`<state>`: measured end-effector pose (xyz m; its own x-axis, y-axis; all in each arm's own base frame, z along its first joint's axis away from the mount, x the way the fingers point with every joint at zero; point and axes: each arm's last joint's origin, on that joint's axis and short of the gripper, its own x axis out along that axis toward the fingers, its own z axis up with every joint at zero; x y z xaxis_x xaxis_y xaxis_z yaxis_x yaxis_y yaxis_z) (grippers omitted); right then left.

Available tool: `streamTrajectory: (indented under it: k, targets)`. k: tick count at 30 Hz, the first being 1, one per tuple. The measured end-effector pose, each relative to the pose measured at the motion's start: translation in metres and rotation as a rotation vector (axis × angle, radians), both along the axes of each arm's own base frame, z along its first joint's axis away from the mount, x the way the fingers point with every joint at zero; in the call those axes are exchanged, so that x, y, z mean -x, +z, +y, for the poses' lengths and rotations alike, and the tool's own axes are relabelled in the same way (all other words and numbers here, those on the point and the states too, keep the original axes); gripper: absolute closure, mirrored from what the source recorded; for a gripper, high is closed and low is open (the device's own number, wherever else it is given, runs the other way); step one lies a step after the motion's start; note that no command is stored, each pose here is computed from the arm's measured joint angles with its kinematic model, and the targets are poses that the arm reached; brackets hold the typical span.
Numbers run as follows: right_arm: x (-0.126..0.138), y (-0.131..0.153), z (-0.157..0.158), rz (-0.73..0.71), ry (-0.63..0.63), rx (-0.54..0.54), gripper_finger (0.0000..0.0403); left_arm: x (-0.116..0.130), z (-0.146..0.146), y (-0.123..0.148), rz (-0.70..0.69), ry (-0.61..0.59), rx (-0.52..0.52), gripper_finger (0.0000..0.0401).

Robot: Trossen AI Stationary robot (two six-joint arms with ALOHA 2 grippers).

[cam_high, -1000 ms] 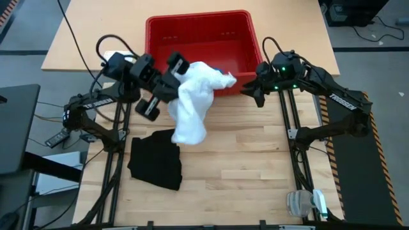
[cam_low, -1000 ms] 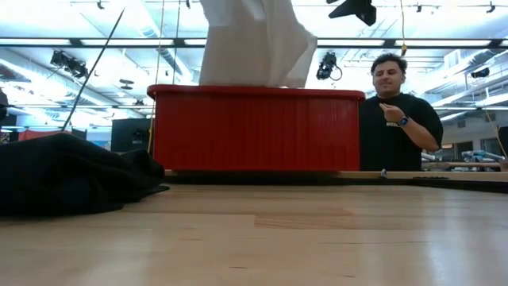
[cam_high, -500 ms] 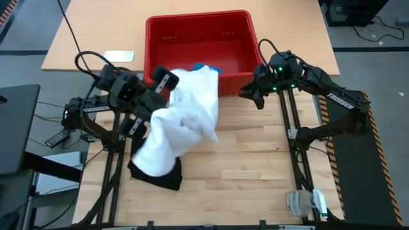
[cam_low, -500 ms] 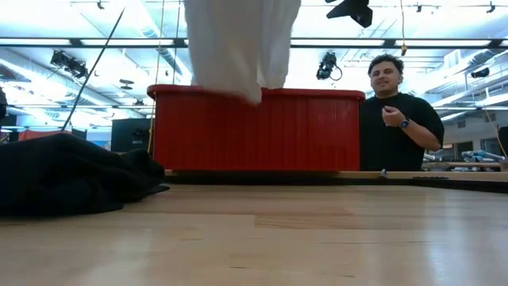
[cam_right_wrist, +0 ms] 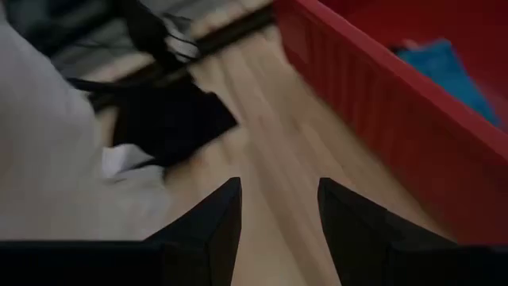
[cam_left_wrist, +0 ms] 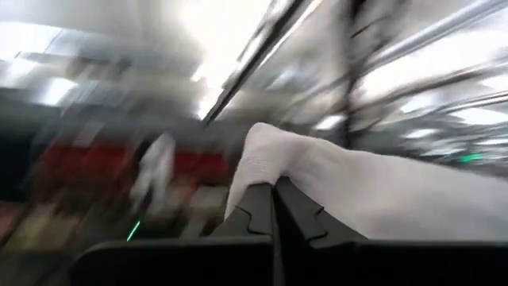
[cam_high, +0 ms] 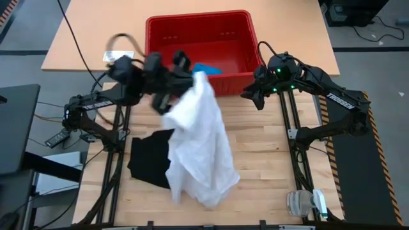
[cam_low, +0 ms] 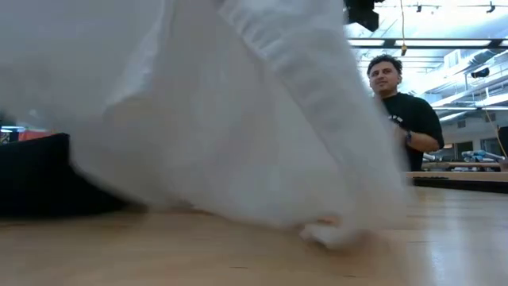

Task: Fold laundry
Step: Fold the white shirt

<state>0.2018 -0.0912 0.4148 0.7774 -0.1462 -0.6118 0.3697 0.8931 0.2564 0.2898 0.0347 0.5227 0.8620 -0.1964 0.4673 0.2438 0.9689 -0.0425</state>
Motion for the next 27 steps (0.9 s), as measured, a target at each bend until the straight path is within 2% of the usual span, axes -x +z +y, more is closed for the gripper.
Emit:
streamTrajectory:
  k: [3,5,9,15,23,27]
  targets:
    - [0.004,-0.004,0.0,0.061,-0.065,-0.003,0.0229,-0.017,0.007,-0.023,0.197,0.116,0.1,0.0401]
    - [0.005,-0.006,0.0,0.09,-0.091,-0.014,0.0229,-0.027,0.01,-0.034,0.266,0.149,0.148,0.0401]
    - [0.008,-0.01,0.001,0.135,-0.093,-0.038,0.0229,-0.034,0.011,-0.042,0.326,0.138,0.219,0.0401]
    - [0.016,-0.017,0.005,0.241,-0.11,-0.101,0.0229,-0.057,0.008,-0.087,0.652,0.135,0.325,0.0401]
    - [0.02,-0.022,0.011,0.327,-0.164,-0.11,0.0229,-0.077,-0.005,-0.108,0.737,0.111,0.389,0.0389]
    - [0.021,-0.024,0.019,0.377,-0.18,-0.101,0.0229,-0.074,-0.002,-0.127,0.905,0.239,0.416,0.0359]
